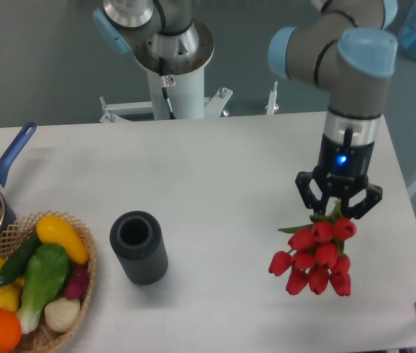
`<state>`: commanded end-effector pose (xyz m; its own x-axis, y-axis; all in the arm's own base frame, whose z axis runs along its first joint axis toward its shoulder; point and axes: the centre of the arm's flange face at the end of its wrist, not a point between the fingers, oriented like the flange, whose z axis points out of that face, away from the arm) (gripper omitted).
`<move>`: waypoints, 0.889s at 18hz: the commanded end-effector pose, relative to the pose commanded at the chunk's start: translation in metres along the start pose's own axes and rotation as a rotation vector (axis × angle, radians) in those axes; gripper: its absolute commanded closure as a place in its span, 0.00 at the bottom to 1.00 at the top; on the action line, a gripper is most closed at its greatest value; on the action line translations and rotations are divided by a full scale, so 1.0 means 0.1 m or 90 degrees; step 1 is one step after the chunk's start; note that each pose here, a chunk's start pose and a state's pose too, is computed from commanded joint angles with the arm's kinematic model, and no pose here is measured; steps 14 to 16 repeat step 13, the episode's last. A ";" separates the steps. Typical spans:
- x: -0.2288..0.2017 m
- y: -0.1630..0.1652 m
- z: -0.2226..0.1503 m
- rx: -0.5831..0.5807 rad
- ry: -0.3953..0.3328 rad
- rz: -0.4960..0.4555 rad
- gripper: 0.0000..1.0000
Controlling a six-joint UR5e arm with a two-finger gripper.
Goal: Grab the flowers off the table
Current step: 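Lift the gripped tulip bouquet up off the table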
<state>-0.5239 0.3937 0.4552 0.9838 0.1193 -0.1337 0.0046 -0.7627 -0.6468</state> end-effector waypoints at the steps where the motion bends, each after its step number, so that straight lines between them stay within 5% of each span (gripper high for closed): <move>1: 0.00 -0.04 -0.11 0.024 0.003 0.000 0.67; 7: 0.01 -0.07 -0.55 0.098 0.003 -0.004 0.67; 16: -0.02 -0.05 -0.58 0.104 0.004 -0.006 0.67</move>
